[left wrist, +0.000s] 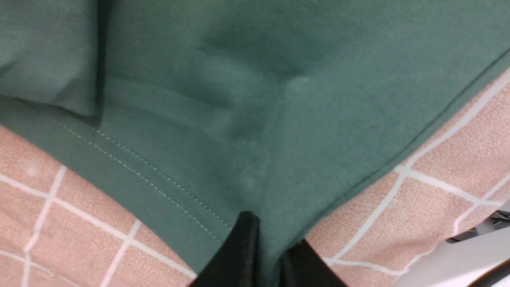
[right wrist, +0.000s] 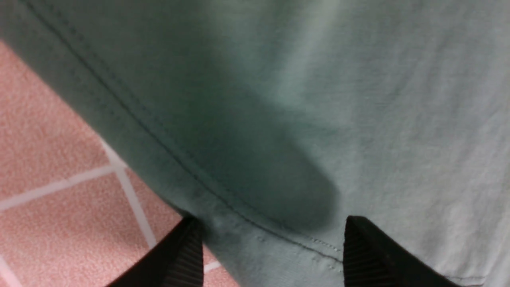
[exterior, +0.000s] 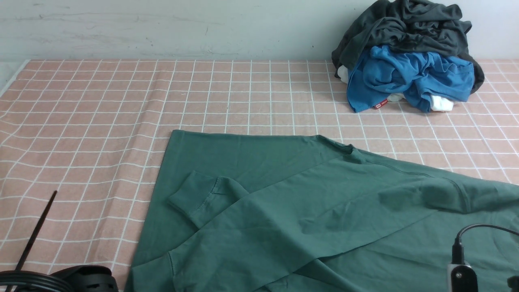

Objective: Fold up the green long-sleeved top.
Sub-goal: Use both arms simultaneously to clamp the lower edge of the clothing fabric, then use both arms to drag the lower edge of the fabric forward and fold it over the upper edge, then use the right arm to clamp the right edge of the fabric

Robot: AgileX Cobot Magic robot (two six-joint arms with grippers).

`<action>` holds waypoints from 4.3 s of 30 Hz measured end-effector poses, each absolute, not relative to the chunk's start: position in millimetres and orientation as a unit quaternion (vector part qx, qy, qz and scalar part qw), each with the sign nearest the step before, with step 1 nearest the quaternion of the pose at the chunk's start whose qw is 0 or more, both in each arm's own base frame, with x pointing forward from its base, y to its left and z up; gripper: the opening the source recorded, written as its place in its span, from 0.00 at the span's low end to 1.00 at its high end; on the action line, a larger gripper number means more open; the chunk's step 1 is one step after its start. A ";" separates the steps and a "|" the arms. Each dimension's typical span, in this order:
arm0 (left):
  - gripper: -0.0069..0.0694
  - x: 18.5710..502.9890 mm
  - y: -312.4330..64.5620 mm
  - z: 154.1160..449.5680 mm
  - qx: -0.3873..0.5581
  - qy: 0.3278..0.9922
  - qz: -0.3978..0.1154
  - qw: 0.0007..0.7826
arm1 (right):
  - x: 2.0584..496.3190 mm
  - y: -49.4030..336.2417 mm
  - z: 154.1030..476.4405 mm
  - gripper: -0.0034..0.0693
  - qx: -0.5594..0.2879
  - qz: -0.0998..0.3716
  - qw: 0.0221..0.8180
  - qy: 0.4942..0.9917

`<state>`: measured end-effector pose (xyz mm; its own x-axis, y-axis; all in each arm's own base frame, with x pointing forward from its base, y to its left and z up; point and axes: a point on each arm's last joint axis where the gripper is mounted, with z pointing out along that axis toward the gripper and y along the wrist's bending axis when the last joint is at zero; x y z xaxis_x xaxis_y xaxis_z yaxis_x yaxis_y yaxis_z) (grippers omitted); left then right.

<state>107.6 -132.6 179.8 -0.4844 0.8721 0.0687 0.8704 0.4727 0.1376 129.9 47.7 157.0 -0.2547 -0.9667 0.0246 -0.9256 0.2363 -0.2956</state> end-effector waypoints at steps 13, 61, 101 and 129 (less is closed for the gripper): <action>0.10 108.1 -133.4 179.7 0.508 0.858 0.074 0.010 | 131.6 52.6 156.2 0.46 -0.614 -0.112 0.107 0.774; 0.11 449.7 -96.9 238.8 0.327 0.924 0.081 0.183 | 404.7 24.8 240.6 0.05 -0.439 -0.102 0.211 0.867; 0.09 401.7 -133.7 174.1 0.265 0.964 -0.031 -0.014 | 371.3 2.6 257.3 0.28 -0.064 0.055 0.206 0.975; 0.09 380.7 -125.4 161.3 0.266 0.963 -0.022 -0.023 | 347.0 -127.5 148.9 0.79 0.168 -0.023 0.103 0.980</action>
<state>380.7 -125.4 161.3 -0.8571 0.5141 0.0320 0.5121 0.8572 -0.0549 347.0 -127.5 148.9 -0.9220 0.3254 -0.2098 0.3350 0.9422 -0.0109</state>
